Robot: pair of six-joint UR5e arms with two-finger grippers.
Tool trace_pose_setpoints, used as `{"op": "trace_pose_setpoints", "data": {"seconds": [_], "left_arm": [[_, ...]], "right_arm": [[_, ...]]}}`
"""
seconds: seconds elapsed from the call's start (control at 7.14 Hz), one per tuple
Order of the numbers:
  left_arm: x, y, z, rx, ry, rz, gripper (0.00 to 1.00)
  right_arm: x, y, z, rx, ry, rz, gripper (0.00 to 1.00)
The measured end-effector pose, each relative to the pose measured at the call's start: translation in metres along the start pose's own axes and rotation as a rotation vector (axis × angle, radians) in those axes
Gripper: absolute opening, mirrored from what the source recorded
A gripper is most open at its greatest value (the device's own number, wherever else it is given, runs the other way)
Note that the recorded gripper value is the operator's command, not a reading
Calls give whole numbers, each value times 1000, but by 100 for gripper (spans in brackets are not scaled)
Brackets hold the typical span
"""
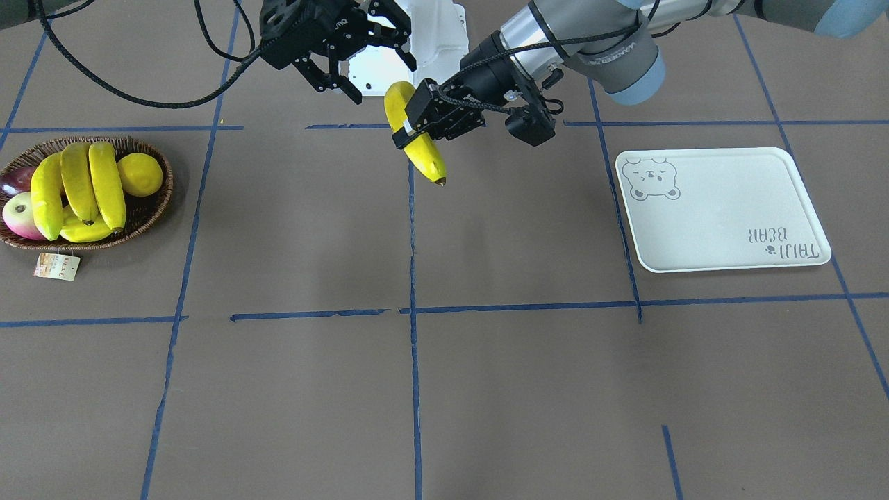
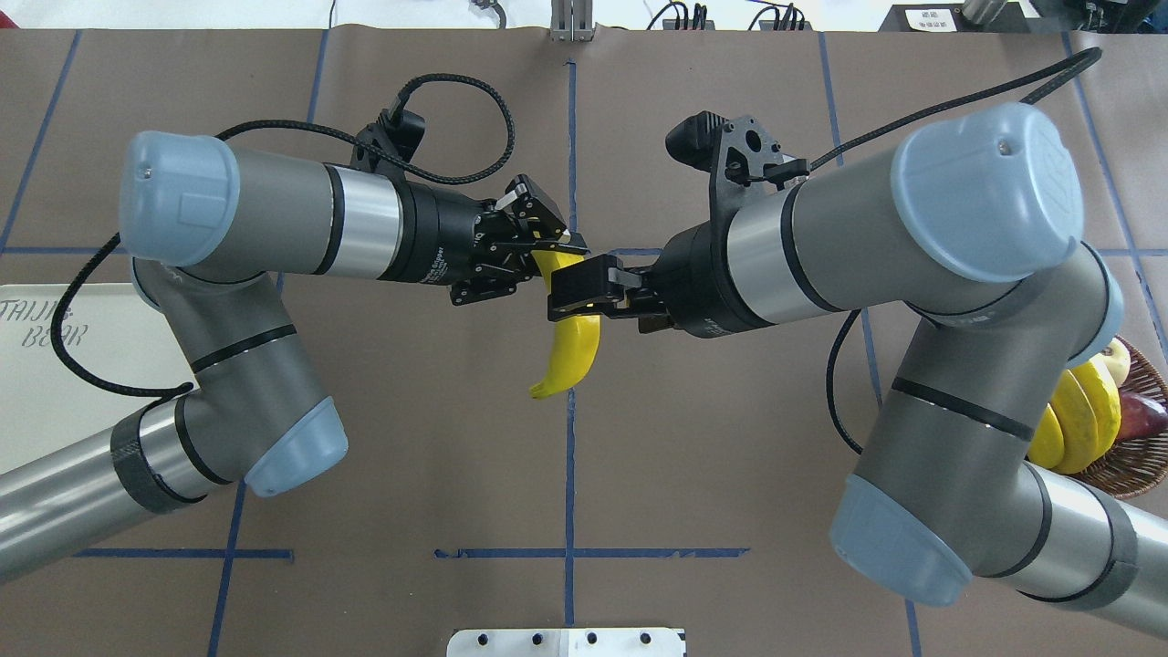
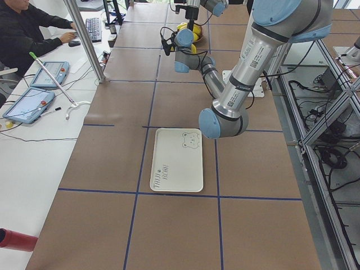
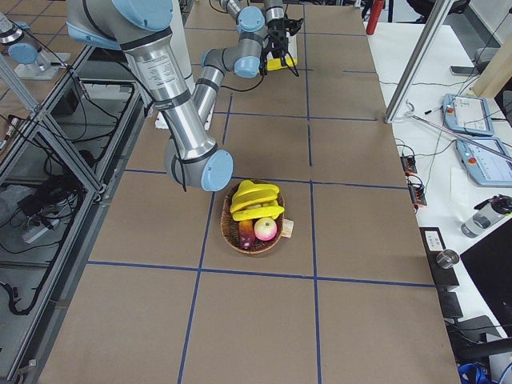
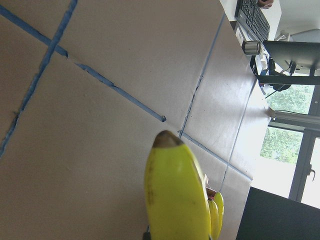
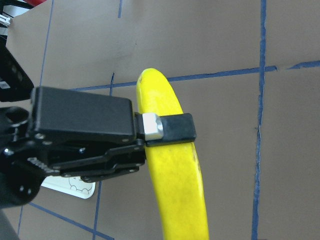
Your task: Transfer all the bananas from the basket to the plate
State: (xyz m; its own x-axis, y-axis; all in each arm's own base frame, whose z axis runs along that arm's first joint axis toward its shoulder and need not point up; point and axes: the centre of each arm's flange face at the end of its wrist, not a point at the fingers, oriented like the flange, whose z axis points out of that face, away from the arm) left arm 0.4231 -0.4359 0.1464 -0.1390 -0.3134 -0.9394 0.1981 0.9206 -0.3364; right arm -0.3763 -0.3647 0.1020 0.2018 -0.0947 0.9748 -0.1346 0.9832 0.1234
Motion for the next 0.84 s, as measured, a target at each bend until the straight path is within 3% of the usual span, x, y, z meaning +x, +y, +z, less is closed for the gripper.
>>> {"op": "trace_pose_setpoints", "data": {"seconds": [0.28,0.56,0.84], "left_arm": [[-38,-63,-33,54,-154,54,0],[-98,-142,-114,87,-315,88,0],[-233,-188,-206,109,-513,215,0]], "right_arm": [[9,-5,-21,26,-2,3,100],[23,-10,-32,47,14,14,100],[40,-18,-37,71,47,34,100]]}}
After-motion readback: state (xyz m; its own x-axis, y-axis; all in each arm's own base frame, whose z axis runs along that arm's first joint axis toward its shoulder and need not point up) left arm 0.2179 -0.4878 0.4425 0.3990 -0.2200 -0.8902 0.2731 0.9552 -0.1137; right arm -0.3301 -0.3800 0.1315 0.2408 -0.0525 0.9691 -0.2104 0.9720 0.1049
